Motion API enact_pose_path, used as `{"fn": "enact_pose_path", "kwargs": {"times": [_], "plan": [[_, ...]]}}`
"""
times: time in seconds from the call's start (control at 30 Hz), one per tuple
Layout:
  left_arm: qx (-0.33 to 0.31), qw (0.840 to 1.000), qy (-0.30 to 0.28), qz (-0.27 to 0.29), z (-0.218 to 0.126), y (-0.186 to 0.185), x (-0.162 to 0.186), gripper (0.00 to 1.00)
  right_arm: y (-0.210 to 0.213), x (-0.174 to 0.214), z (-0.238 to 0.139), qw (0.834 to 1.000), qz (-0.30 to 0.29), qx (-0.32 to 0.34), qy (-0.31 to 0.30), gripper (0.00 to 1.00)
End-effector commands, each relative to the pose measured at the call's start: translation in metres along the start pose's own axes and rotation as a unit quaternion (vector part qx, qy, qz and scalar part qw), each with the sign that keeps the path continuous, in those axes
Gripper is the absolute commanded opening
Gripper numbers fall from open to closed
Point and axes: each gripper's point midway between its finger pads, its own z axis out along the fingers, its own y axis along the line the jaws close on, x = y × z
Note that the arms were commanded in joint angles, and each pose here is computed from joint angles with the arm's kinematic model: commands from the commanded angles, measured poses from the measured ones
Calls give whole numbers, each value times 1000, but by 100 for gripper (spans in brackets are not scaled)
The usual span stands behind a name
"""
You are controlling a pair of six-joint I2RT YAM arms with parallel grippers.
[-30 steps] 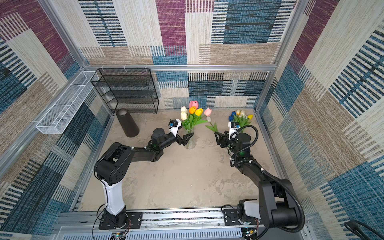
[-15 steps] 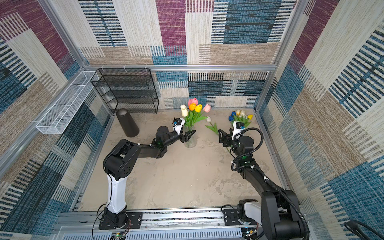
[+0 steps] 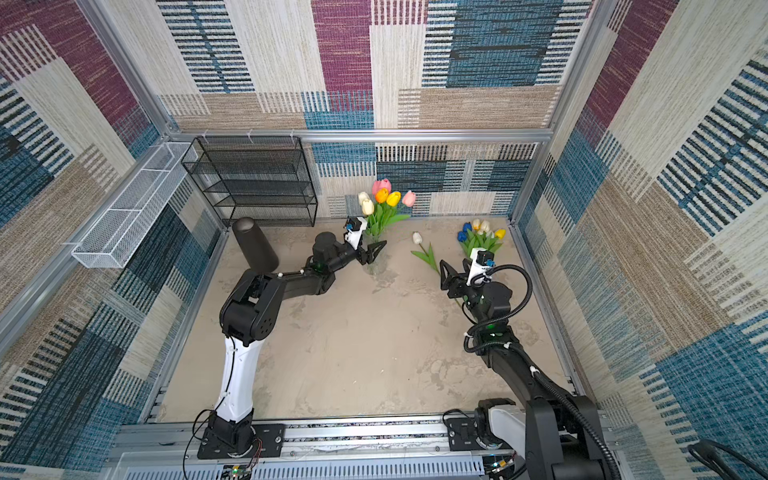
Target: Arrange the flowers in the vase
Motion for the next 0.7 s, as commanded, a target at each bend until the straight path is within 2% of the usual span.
{"fn": "enact_pose_path", "kwargs": {"times": [0.0,0.27,0.53,0.67], "plan": [[3,999,-26,44,14,18,-23,32,3,-12,-2,1000,-3,-6,-28,77],[-16,998,-32,48,46,73,-19,32,5,-11,0,1000,-4,-12,-25,77],[-22,998,-34,54,59,94,-14,32,7,-13,1,1000,-4,-17,-25,78],[-23,997,-39,58,59,97,-17,35,8,-13,4,1000,-2,-21,-23,78]]}}
